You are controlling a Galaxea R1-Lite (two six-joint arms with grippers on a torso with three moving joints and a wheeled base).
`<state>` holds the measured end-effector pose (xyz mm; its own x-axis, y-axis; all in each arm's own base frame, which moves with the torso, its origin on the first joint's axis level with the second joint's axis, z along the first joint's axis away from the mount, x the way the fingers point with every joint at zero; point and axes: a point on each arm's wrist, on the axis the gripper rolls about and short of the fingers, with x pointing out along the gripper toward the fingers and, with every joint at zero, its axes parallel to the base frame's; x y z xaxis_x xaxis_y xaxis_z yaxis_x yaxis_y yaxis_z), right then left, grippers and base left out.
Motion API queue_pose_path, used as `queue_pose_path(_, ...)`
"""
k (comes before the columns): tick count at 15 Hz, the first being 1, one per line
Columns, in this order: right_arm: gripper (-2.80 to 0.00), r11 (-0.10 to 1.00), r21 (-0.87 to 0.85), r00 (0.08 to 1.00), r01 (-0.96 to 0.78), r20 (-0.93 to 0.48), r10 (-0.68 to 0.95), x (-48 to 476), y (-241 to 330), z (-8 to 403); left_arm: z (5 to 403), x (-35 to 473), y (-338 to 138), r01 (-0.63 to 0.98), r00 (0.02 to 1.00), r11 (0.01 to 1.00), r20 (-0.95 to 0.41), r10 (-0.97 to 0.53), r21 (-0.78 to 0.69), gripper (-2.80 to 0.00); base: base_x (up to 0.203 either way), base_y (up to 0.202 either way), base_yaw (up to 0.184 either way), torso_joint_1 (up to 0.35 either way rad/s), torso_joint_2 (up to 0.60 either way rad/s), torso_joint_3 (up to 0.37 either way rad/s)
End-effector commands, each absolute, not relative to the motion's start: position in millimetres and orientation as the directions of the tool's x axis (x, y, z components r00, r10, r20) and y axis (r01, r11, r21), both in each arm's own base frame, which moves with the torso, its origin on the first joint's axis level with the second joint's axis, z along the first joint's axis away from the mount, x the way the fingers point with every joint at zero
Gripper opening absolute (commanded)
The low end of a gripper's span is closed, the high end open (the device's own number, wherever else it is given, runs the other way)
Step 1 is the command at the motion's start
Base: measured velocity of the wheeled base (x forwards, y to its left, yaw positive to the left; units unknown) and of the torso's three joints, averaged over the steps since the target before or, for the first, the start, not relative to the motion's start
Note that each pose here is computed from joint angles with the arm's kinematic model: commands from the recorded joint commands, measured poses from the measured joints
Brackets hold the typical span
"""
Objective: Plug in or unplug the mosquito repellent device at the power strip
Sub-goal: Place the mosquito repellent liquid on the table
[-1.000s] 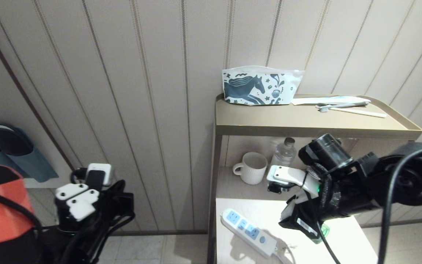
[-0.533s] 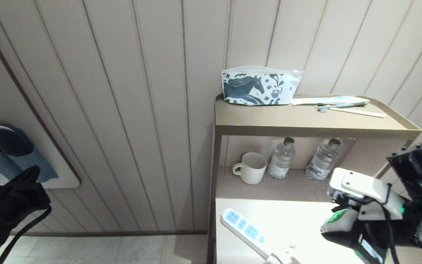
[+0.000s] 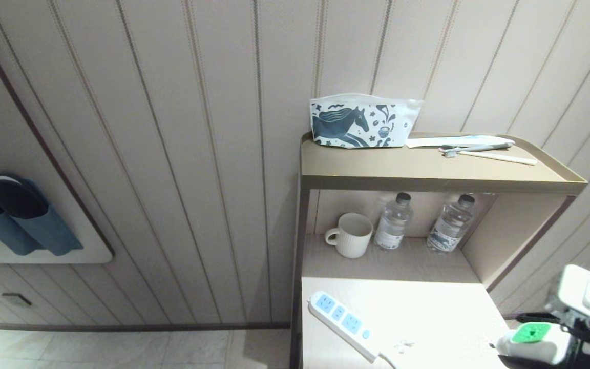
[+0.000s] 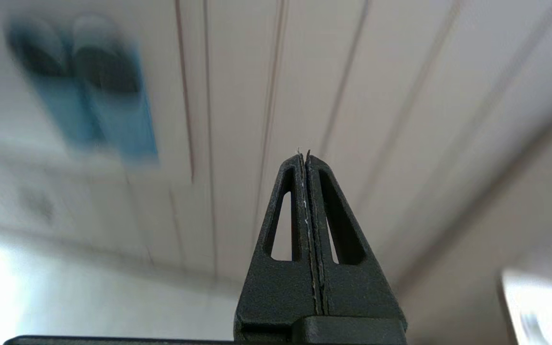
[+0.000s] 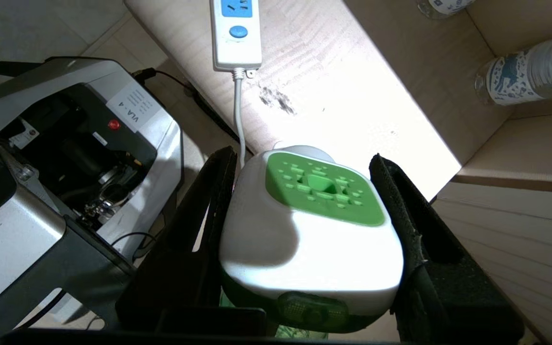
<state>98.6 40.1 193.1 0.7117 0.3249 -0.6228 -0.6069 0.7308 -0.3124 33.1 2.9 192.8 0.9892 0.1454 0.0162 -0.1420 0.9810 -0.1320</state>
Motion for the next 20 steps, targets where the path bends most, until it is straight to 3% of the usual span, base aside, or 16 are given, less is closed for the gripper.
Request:
queue_pose_path(1,-2.80,0.752,-0.322,0.742,-0.575,-0.593,0.313,89,33,194,148,-18,4,-0.138,0.990,0.986,-0.035,0.136,-0.098,-2.80,0.000,0.000,0.000,0.000,0.00,0.000)
queue_pose_path(4,-2.80,0.798,-0.285,0.762,-0.531,-0.572,0.303,81,28,192,90,-16,3,-0.123,0.988,0.992,-0.097,0.122,-0.004,-2.80,0.000,0.000,0.000,0.000,0.00,0.000)
queue_pose_path(6,-2.80,0.862,-0.186,0.777,-0.471,-0.549,0.306,78,27,194,84,-23,2,-0.069,0.998,0.997,-0.001,0.069,0.016,-2.80,0.000,0.000,0.000,0.000,0.00,0.000)
queue_pose_path(8,-2.80,0.901,-0.117,0.821,-0.418,-0.473,0.320,72,25,198,73,-23,0,0.022,0.999,0.998,-0.026,-0.020,0.052,-2.80,0.000,0.000,0.000,0.000,0.00,0.000)
queue_pose_path(10,-2.80,0.926,-0.099,0.861,-0.364,-0.415,0.294,68,22,185,74,-23,0,0.024,0.999,0.999,-0.025,-0.023,0.047,-2.80,0.000,0.000,0.000,0.000,0.00,0.000)
queue_pose_path(14,-2.80,0.989,-0.124,0.974,-0.086,-0.219,0.057,72,12,171,74,-23,0,0.020,1.000,1.000,-0.017,-0.020,0.000,-2.80,0.000,0.000,0.000,0.000,0.00,0.000)
queue_pose_path(16,-2.80,0.997,-0.064,0.986,0.039,-0.157,-0.049,76,6,166,75,-23,0,0.020,1.000,1.000,-0.018,-0.020,0.000,-2.80,0.000,0.000,0.000,0.000,0.00,0.000)
queue_pose_path(20,-2.80,0.991,-0.027,0.984,0.131,-0.120,-0.133,91,1,166,75,-23,0,0.020,1.000,1.000,-0.018,-0.020,0.000,-2.80,0.000,0.000,0.000,0.000,0.00,0.000)
